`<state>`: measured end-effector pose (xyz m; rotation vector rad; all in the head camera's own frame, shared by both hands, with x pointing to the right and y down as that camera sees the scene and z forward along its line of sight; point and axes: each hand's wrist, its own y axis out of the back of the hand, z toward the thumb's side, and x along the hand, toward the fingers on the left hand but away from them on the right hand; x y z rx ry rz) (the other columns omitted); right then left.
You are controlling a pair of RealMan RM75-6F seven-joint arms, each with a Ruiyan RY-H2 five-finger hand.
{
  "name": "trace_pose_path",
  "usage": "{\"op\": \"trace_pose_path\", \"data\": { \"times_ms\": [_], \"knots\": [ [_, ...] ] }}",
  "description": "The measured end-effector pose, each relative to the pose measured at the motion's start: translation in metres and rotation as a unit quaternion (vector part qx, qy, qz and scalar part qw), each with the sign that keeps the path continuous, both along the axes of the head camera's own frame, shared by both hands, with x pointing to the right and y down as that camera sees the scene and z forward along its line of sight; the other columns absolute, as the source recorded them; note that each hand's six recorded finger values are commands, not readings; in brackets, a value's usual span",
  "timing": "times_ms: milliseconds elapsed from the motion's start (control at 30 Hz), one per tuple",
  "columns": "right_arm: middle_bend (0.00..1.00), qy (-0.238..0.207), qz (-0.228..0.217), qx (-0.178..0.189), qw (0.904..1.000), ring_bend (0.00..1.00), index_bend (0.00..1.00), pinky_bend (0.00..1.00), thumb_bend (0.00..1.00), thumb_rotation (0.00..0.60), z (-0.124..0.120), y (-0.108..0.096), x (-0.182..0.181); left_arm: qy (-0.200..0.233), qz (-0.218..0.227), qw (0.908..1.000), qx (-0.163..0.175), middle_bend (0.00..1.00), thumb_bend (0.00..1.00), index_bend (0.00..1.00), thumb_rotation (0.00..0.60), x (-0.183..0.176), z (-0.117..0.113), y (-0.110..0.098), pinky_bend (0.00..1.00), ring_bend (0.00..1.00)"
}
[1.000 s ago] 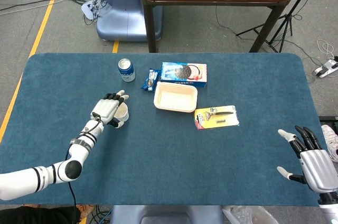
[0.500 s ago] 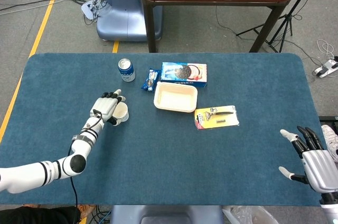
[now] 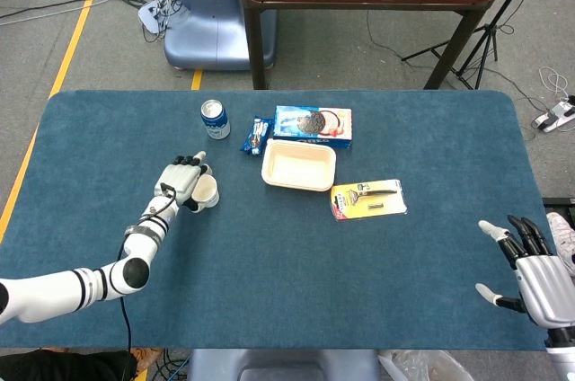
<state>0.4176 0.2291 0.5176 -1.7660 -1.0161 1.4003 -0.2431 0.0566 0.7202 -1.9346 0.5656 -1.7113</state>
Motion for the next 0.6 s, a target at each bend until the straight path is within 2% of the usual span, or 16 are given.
{"op": "trace_pose_path", "data": {
  "times_ms": [333,500,600],
  "knots": [
    [0.24,0.001,0.002,0.001,1.0,0.02,0.17,0.0,0.11,0.6,-0.0009,0.0013,0.0007,0.018,-0.018,0.9996,0.016,0.0,0.24,0.32,0.6,-0.0029,-0.0026,-0.0048,0.0,0.0],
    [0.24,-0.001,0.001,0.001,1.0,0.02,0.17,0.0,0.11,0.6,-0.0006,0.0012,-0.0004,0.055,-0.049,0.9973,0.006,0.0,0.24,0.32,0.6,-0.0052,-0.0054,-0.0016,0.0,0.0],
    [0.24,-0.001,0.0,0.001,1.0,0.02,0.17,0.0,0.11,0.6,-0.0008,0.0011,-0.0006,0.098,-0.087,0.9913,-0.014,0.0,0.23,0.32,0.6,-0.0046,-0.0068,0.0024,0.0,0.0]
  ]
}}
